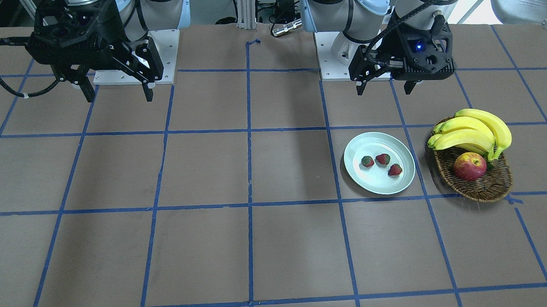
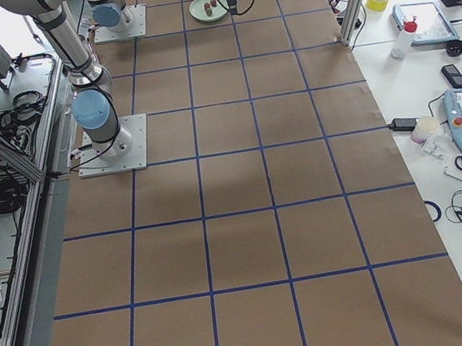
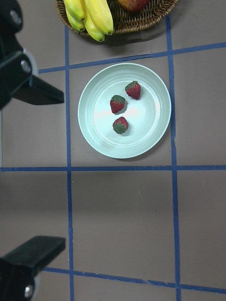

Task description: Collect all strawberries into plate

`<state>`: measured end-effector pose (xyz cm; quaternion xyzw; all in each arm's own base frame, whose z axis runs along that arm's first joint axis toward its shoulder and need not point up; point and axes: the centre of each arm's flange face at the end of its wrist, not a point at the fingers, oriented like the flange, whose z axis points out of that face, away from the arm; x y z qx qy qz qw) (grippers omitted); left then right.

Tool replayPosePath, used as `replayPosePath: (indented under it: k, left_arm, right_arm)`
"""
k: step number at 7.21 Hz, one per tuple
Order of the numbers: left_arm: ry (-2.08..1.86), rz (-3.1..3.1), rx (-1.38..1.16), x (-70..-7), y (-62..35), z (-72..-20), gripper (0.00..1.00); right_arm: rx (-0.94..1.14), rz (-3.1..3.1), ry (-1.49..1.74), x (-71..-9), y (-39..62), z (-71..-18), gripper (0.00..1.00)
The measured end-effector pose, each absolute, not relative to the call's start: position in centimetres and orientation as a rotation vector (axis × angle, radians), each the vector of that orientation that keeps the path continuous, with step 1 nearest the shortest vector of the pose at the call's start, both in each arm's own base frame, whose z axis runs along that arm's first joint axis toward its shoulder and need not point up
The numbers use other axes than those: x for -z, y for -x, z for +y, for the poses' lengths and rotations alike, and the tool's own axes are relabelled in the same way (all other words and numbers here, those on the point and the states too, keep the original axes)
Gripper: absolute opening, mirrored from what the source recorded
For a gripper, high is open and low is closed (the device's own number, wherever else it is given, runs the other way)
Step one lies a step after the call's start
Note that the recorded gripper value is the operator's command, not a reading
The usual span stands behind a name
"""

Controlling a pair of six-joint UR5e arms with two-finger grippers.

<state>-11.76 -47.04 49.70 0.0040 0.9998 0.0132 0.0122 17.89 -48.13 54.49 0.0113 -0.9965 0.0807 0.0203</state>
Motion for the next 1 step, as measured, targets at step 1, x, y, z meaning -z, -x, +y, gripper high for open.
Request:
replayPosePath:
  k: [1]
  left_arm:
    - [-0.011, 3.117, -0.052, -49.37, 11.68, -46.97, 1.00]
  right_arm:
    - [-0.250, -3.090, -0.035, -54.50, -17.89, -48.11, 1.00]
